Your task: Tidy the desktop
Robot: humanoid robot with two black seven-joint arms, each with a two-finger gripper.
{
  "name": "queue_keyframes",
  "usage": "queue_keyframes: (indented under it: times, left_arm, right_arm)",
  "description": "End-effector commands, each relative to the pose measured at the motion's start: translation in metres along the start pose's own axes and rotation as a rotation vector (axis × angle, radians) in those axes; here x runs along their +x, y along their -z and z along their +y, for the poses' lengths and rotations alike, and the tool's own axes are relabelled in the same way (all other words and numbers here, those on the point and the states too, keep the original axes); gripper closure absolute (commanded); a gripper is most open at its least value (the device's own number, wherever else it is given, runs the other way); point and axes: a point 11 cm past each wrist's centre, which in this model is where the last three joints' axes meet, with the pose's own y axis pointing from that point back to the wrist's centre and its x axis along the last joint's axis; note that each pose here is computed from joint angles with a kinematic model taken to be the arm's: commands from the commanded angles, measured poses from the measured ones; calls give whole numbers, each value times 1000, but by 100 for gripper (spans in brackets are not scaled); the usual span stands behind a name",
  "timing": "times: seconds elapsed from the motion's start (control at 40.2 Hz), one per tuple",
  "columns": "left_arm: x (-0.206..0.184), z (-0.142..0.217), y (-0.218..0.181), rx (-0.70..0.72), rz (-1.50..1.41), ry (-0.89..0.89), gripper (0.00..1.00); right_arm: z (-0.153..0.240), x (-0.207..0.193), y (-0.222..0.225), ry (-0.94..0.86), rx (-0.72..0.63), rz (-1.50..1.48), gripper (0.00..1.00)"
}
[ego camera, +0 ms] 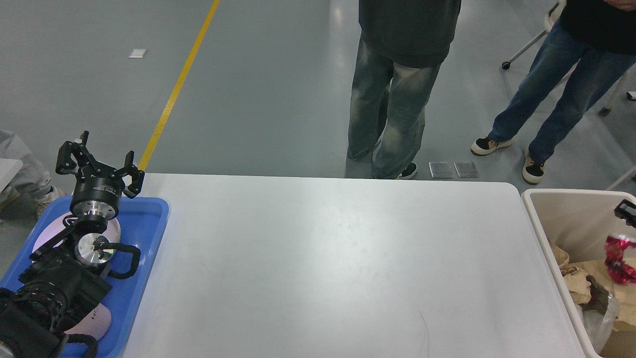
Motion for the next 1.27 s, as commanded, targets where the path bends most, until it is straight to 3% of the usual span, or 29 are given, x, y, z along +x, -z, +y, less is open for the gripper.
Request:
queue_keyframes:
  times: [0.0,0.1,0.423,0.647,0.946,1.095,1.244]
  left_arm:
    - [0,0,0,0,0,0,4]
    - [0,0,0,0,0,0,4]
    - [0,0,0,0,0,0,4]
    - [0,0,0,0,0,0,4]
    - [0,0,0,0,0,0,4]
    - [0,0,0,0,0,0,4]
    - [0,0,0,0,0,0,4]
  right_arm:
    - [-5,5,-1,-38,-3,-26,0]
    - [-1,12,13,-38,47,-132,0]
    - [36,41,103,124,423,-904,0]
    - [72,25,176,318,662,-1117,0]
    - [119,22,224,243,1178,-1380,0]
    - [127,-33,252,314,1211,-1415,0]
    - [132,-50,266,326,1200,-1436,0]
